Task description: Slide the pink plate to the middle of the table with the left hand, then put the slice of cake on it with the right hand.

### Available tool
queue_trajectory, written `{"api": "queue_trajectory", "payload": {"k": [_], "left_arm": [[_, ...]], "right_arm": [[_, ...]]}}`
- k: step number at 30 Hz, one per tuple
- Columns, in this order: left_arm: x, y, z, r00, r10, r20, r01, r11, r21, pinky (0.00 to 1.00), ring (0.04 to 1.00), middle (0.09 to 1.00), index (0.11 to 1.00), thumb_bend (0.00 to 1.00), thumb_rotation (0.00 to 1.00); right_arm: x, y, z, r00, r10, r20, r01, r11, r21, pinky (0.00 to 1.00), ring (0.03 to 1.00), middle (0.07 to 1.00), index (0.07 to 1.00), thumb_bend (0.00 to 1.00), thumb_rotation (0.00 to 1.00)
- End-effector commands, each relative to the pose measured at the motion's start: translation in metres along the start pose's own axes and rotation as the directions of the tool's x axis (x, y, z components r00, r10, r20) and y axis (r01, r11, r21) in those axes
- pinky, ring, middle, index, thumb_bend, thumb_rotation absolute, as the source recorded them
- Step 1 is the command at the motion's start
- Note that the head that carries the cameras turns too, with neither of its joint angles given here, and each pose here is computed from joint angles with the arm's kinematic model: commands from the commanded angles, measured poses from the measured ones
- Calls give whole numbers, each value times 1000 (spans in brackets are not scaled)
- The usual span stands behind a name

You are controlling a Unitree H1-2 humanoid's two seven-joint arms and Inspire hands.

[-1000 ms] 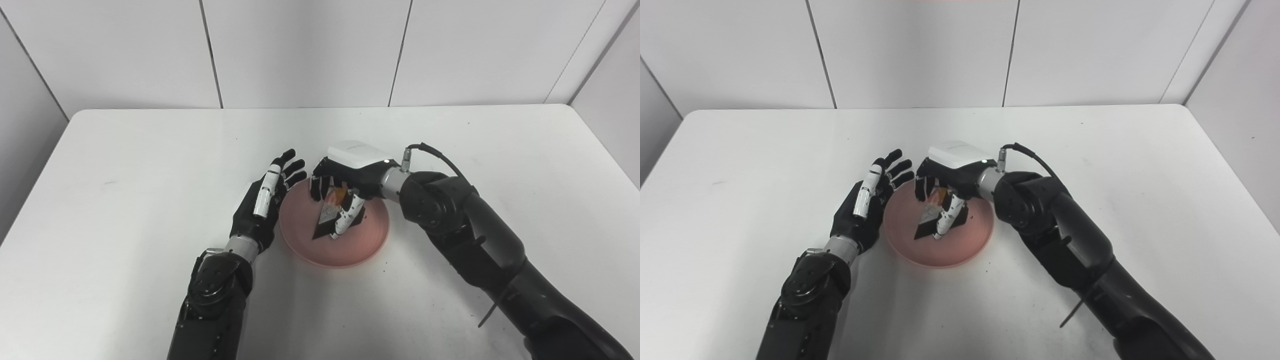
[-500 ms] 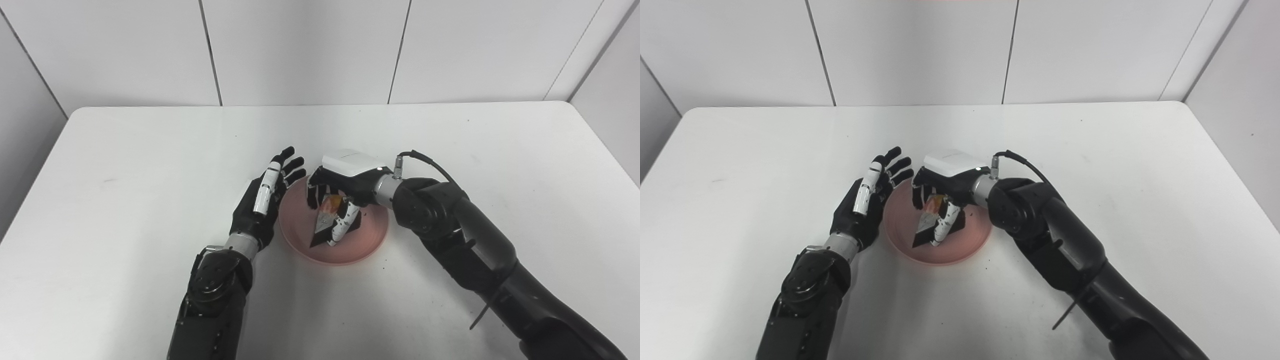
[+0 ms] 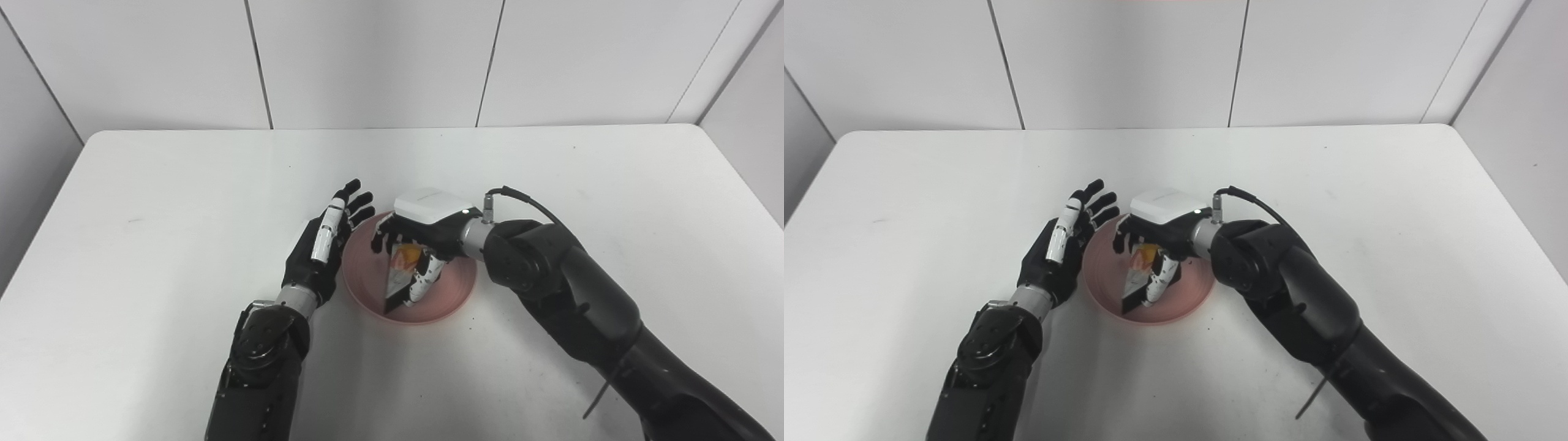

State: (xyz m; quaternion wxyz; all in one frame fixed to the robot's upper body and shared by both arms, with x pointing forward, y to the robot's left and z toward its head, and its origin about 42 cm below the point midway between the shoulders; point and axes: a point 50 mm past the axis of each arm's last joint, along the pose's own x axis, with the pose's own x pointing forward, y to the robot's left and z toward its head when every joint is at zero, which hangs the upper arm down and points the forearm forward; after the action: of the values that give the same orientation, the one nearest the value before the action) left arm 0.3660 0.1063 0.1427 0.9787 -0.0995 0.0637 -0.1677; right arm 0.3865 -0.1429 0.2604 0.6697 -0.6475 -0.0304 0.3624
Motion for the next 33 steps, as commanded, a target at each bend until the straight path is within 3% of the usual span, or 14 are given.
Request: {"api": "queue_trajectory", "payload": {"k": [1, 7, 18, 22, 27, 31, 33], "left_arm": [[1, -2, -4, 999, -2, -48, 2, 1000, -7, 887, 898, 906, 916, 369, 1000], [1, -2, -4, 998, 13, -54, -13, 1000, -18, 875, 890, 897, 909, 363, 1000], [2, -1, -4, 998, 15, -54, -16, 1000, -19, 876, 892, 899, 909, 360, 1000], [0, 0, -4, 999, 17, -45, -17, 1000, -11, 878, 891, 899, 909, 369, 1000], [-5, 4, -2, 1000, 25, -16, -25, 1000, -7, 885, 901, 904, 912, 373, 1000], [-11, 9, -1, 998, 52, 28, -52, 999, 13, 896, 906, 916, 916, 387, 1000], [-14, 11, -1, 996, 72, 50, -72, 997, 1, 917, 923, 929, 924, 396, 1000]], "right_arm": [[-11, -29, 7, 998, -54, -10, 54, 998, -27, 648, 846, 951, 939, 781, 385], [-25, -43, 14, 998, -65, -15, 65, 997, -37, 672, 860, 962, 954, 905, 448], [-37, -59, 13, 997, -69, -39, 69, 997, -21, 674, 870, 968, 948, 999, 477], [-45, -59, 3, 988, -151, -23, 151, 988, -12, 660, 828, 947, 955, 1000, 574], [-52, -46, -28, 940, -339, 29, 330, 929, 167, 655, 864, 955, 988, 1000, 673], [-58, -20, -50, 883, -469, 1, 434, 818, 377, 826, 957, 996, 1000, 941, 912], [-61, -4, -57, 856, -516, -36, 470, 745, 473, 783, 970, 1000, 1000, 954, 982]]}}
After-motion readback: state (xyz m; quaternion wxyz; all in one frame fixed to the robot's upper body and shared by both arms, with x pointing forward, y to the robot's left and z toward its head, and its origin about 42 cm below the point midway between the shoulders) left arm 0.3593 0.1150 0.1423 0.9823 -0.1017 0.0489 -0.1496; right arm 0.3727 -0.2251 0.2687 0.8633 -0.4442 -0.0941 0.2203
